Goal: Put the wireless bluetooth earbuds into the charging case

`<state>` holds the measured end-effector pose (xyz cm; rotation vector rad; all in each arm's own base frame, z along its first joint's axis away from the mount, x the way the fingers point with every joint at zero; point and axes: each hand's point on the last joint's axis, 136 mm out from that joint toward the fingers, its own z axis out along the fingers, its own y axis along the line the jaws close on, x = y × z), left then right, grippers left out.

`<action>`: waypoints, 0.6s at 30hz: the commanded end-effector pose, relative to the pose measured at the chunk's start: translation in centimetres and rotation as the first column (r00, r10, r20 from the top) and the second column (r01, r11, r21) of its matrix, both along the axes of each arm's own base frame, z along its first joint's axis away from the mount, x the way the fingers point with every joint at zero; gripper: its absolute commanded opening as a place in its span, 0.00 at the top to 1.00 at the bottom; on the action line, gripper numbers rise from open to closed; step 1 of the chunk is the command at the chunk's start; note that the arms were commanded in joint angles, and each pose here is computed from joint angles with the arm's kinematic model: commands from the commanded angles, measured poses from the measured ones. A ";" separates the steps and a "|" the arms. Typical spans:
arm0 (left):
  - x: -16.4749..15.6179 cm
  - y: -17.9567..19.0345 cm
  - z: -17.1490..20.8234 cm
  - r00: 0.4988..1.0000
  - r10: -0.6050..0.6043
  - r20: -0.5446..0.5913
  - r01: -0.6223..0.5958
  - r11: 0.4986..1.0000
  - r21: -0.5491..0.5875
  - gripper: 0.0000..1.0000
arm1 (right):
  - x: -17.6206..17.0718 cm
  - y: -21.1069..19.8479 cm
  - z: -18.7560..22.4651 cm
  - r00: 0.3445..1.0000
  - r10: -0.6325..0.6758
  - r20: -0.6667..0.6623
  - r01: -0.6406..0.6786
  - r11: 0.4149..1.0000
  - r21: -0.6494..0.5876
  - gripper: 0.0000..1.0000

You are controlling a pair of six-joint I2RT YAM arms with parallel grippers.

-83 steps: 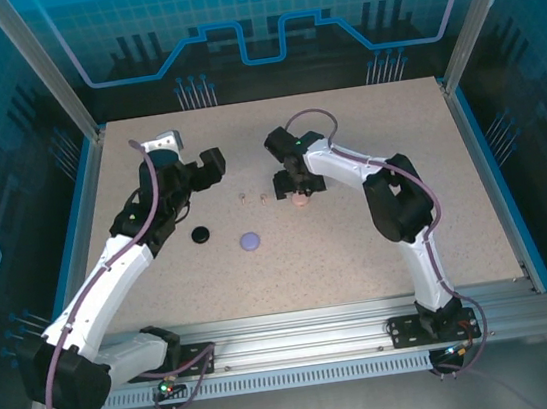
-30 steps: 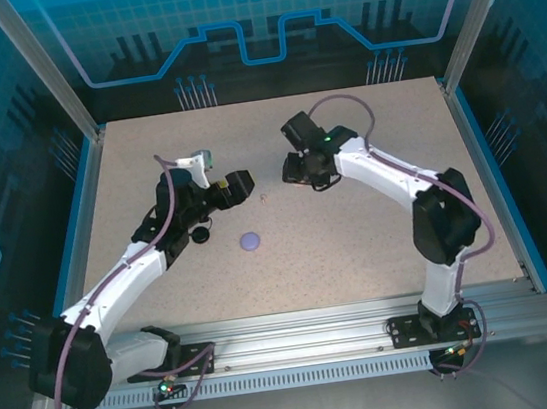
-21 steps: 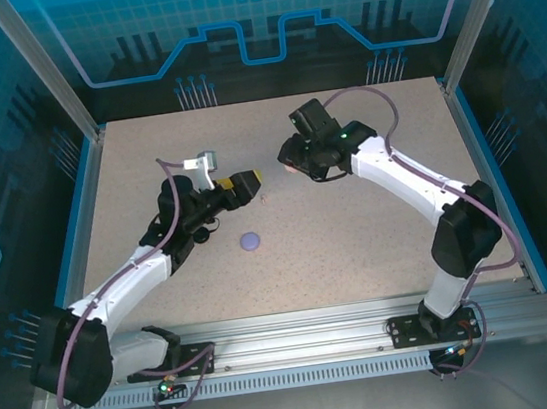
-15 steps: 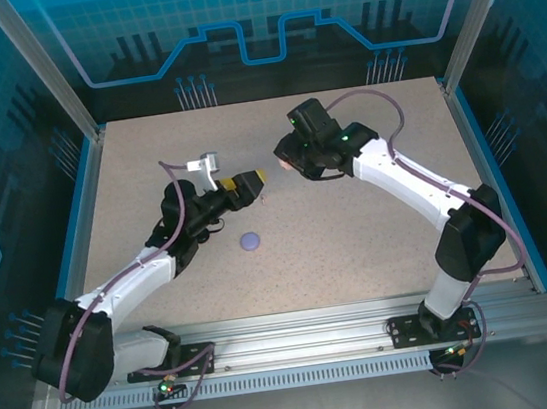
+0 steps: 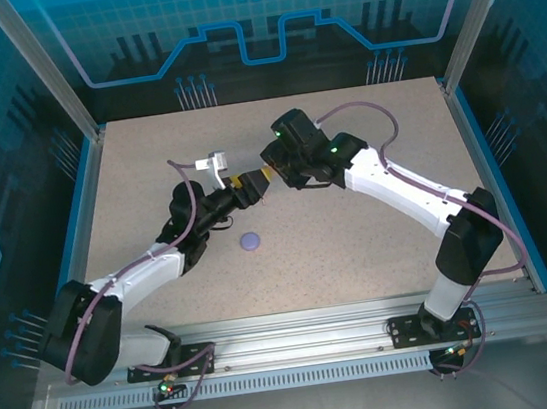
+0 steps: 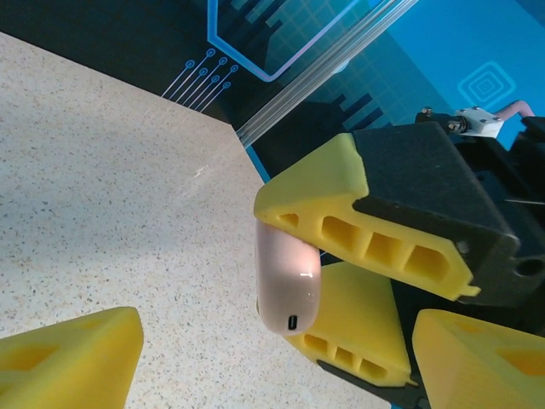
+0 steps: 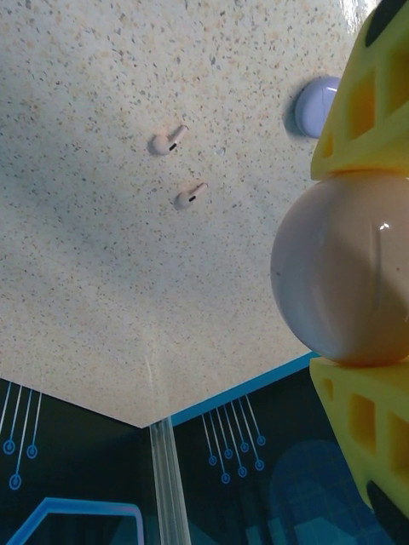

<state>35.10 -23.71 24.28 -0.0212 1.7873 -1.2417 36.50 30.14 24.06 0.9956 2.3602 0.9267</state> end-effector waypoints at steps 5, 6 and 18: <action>0.4 -0.2 1.0 0.999 0.013 0.053 -0.011 1.000 -0.028 0.28 | -0.3 0.8 3.0 0.997 -0.037 0.063 0.032 0.996 0.088 0.62; 0.4 -0.2 1.0 0.999 0.013 0.053 -0.012 1.000 -0.027 0.30 | -0.4 0.9 3.0 0.997 -0.037 0.063 0.031 0.995 0.090 0.62; 1.1 -0.5 1.1 0.998 0.018 0.058 -0.016 0.999 -0.047 0.33 | -0.8 1.1 3.7 0.997 -0.024 0.079 0.016 0.995 0.097 0.62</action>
